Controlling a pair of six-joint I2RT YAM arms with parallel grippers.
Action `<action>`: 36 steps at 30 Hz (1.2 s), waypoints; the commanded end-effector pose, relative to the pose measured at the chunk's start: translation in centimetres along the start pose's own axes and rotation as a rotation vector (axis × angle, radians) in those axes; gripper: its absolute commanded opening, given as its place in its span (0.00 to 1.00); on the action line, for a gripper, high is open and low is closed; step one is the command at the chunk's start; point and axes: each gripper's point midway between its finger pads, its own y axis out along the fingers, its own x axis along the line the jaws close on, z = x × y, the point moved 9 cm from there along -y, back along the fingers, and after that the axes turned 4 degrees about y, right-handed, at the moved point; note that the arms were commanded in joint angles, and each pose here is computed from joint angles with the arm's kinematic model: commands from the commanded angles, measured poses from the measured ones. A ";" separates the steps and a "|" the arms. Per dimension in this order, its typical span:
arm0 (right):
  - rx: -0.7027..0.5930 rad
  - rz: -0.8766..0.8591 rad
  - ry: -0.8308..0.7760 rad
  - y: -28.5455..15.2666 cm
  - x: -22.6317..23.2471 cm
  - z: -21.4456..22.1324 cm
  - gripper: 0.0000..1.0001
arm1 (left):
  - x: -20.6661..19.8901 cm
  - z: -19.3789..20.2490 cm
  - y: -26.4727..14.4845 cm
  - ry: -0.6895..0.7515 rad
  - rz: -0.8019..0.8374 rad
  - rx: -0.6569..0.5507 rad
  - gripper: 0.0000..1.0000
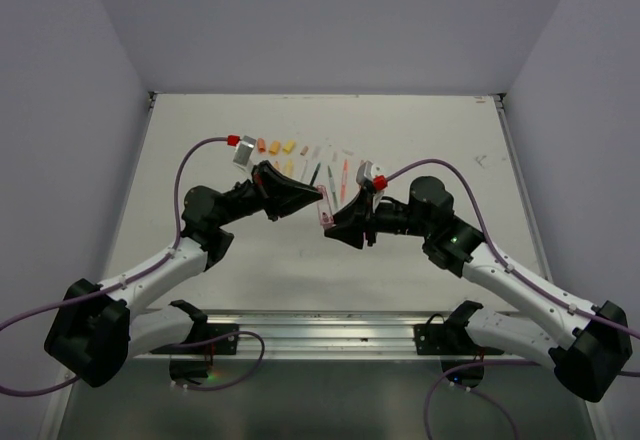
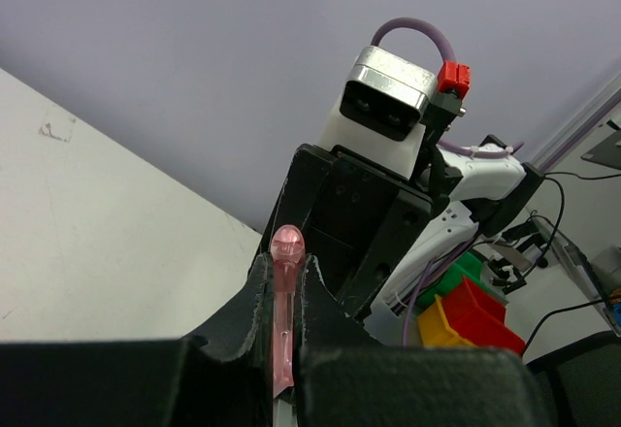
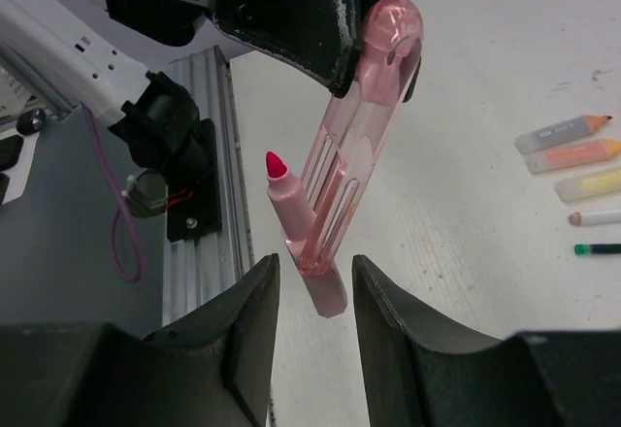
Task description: Open the pen caps
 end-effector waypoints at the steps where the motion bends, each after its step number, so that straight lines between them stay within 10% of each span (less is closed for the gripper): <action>1: -0.050 -0.080 -0.072 0.0 0.9 -2.1 0.39 | -1.4 -1.4 0.5 0.025 0.050 -0.016 0.00; 20: -0.043 -0.133 -0.066 -0.1 1.4 -2.1 0.10 | -1.4 -1.7 0.9 -0.005 0.044 -0.014 0.01; 24: -0.060 -0.139 -0.076 -0.3 1.8 -2.6 0.09 | -0.5 -1.1 0.7 -0.039 0.002 -0.003 0.48; 27: -0.072 -0.125 -0.082 -0.5 1.8 -2.9 0.08 | 0.1 -0.8 0.5 -0.048 -0.024 0.000 0.66; 36: -0.104 -0.029 -0.075 -0.4 1.2 -3.6 0.06 | -0.3 -2.2 -0.4 0.082 -0.127 -0.008 0.84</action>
